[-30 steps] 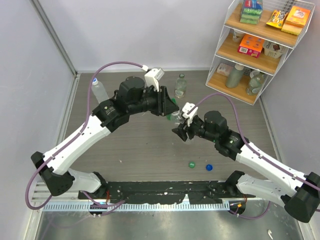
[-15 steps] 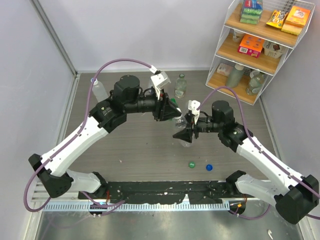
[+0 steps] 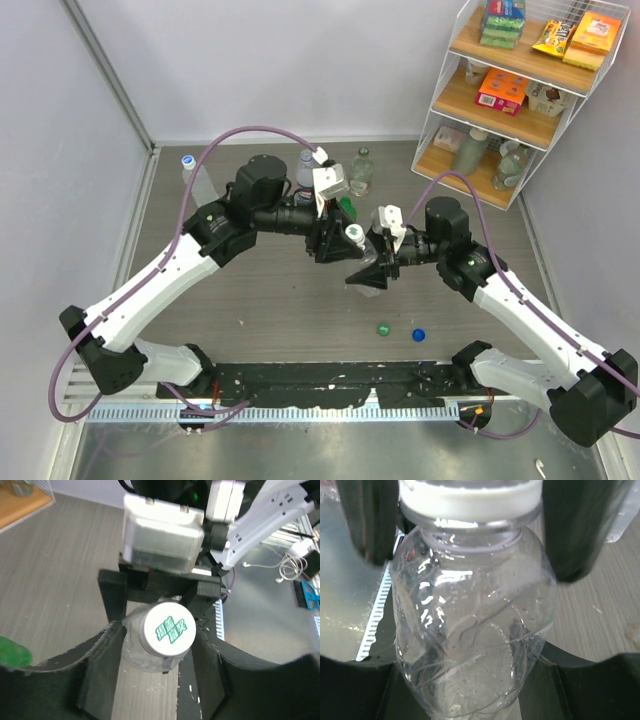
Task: Screw on the bottle caps
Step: Screw the bottle cap onto the plastic bottle.
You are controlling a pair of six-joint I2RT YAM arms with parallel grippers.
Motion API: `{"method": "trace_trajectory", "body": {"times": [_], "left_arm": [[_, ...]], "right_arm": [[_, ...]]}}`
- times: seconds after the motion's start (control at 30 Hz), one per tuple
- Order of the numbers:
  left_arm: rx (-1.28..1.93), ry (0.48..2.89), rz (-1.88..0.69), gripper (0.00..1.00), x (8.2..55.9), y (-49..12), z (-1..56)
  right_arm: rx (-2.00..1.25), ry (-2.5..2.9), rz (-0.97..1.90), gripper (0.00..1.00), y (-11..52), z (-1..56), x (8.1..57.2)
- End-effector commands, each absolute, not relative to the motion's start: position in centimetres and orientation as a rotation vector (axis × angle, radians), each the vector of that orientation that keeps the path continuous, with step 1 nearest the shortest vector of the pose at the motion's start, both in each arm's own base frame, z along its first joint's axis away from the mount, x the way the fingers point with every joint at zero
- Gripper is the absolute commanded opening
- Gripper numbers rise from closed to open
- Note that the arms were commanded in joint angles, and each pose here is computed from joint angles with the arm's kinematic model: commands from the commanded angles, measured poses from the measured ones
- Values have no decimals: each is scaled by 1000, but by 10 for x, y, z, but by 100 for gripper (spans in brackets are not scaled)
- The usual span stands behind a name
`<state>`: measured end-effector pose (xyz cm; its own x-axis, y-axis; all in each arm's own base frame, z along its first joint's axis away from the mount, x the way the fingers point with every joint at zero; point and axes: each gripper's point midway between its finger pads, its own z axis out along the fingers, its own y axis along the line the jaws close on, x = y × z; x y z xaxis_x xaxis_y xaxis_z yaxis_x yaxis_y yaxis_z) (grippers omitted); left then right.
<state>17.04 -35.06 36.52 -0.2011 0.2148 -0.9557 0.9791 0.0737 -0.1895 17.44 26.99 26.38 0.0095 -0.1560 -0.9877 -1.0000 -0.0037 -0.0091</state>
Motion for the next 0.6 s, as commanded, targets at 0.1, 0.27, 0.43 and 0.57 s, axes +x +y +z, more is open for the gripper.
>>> {"method": "trace_trajectory", "body": {"times": [0.1, 0.27, 0.43, 0.57], "left_arm": [[1319, 1684, -1307, 75, 141, -346, 338], [1258, 1670, -1301, 100, 142, -343, 346], [1009, 1735, -1216, 100, 165, -337, 366], [668, 1837, -1065, 100, 204, -324, 377]], "right_arm": [[-1352, 1068, 1004, 1, 270, 324, 178], [-1235, 1176, 901, 1, 268, 322, 207], [-998, 1342, 731, 1, 255, 315, 258], [-936, 1416, 662, 1, 249, 301, 276]]}}
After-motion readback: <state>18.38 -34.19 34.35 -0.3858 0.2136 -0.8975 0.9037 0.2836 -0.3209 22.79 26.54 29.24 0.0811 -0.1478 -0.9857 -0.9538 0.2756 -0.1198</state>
